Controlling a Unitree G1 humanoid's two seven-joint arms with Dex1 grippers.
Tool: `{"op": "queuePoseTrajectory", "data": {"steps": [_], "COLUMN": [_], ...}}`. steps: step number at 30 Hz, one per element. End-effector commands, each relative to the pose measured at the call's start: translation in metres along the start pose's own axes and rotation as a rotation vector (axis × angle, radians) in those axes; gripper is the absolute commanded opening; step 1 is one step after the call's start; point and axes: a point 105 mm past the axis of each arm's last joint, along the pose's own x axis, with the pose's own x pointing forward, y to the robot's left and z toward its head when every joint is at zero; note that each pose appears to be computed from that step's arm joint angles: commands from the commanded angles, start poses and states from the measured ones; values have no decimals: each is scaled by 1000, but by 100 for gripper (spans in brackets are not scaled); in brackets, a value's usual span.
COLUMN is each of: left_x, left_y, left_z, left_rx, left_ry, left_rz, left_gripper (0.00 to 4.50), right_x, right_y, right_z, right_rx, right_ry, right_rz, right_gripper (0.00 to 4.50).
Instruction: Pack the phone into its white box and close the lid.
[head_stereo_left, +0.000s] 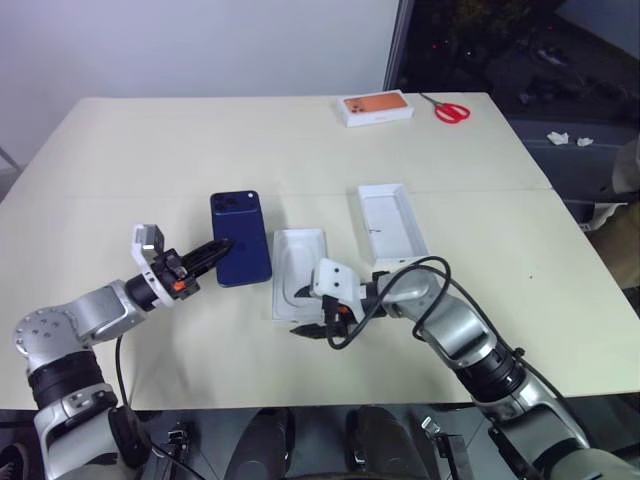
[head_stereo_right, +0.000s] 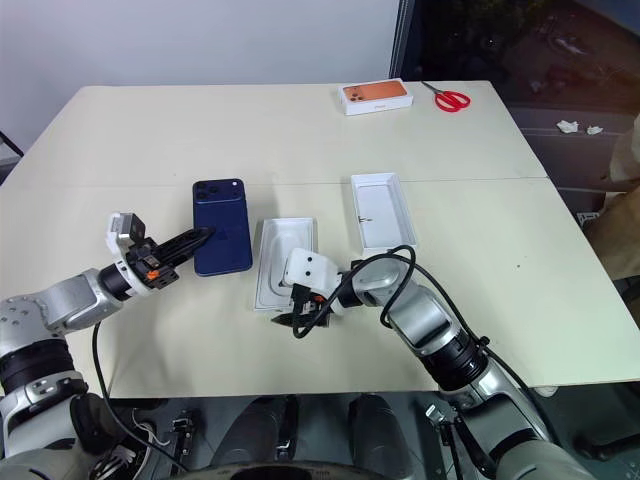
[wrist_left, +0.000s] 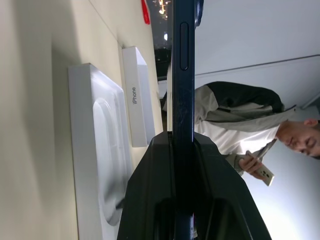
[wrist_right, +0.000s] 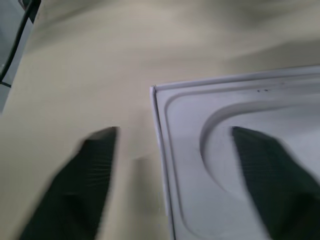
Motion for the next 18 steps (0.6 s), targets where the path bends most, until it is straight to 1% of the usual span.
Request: {"op": "queuePoseTrajectory", "data": {"steps": [1,4,7,9,11,13,16,18], "left_x": [-1,0,5,12,18,22,37,45], "left_y": [-14,-14,-12,-7,-3,-1,7,10], "left_z": [1,-2,-8,-24,-33,-35,-47,-49], "left_rx": [37,33,20,6,-13,-22,-39,-46], "left_ry": [7,19,35,104,133,137,185,185], "left_rz": [-53,-59,-68,-53,-53,-53,-17,-11], "left_gripper": [41,41,41,41,41,41,41,41], "right_x": [-10,-26,-45,-70,-87,-91,-101,-106], "right_y": [-10,-16,-25,-39,-49,-53,-61,-62], "right_z": [28,40,40,28,17,14,12,8], "right_rx": [-6,30,29,29,16,9,-2,-9], "right_ry": [-114,-185,-209,-186,-142,-125,-111,-100], "right_rz": [-29,-22,-42,-83,-122,-130,-155,-164], "right_gripper": [409,409,409,409,409,409,409,409]}}
